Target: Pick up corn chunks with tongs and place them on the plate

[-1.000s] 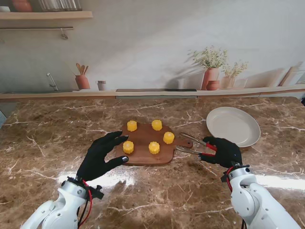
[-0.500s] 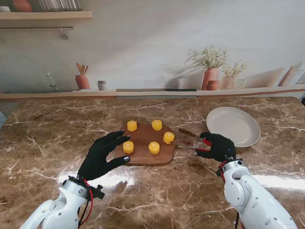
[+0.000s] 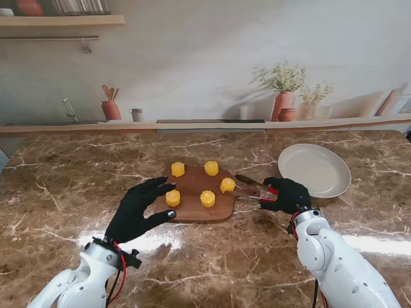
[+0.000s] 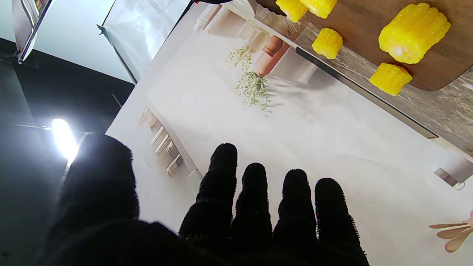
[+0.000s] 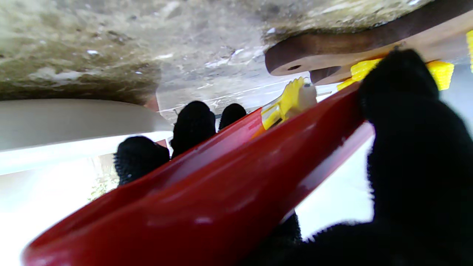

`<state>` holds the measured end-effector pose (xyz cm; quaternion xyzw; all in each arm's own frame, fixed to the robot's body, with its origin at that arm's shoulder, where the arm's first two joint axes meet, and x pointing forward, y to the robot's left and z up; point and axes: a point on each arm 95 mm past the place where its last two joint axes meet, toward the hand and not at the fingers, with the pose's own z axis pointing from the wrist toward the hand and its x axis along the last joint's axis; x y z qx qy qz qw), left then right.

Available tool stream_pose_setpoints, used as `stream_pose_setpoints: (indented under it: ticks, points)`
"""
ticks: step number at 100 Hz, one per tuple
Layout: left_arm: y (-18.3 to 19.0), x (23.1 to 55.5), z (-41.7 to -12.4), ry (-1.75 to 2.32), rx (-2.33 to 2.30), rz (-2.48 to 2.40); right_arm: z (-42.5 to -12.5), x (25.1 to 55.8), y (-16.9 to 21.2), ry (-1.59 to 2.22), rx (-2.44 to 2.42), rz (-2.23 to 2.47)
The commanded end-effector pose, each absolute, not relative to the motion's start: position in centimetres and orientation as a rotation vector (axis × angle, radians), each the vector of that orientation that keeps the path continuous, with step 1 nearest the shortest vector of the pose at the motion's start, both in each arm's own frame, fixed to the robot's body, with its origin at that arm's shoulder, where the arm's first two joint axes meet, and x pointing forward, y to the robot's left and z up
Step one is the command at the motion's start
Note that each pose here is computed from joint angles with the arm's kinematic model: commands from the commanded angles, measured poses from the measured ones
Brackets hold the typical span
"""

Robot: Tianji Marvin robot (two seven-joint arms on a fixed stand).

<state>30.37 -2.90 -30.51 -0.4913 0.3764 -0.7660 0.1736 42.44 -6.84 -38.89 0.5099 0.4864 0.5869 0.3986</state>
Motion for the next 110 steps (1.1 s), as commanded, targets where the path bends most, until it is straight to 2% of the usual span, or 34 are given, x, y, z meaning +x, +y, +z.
stream_pose_setpoints:
  ticks: [1,62,110]
  points:
    - [-2.9,30.1,-30.7,1.072,-1.4,-2.165,-38.8,42.6,-5.9,1.215,1.31,1.507]
    - [-2.5,29.8,-30.7,1.066,-1.395,-2.154,-39.2,42.7,-4.9,1.169,1.382,1.54]
    - [-2.6,29.8,-30.7,1.064,-1.394,-2.16,-38.3,41.6,-6.0,1.088,1.401,1.567]
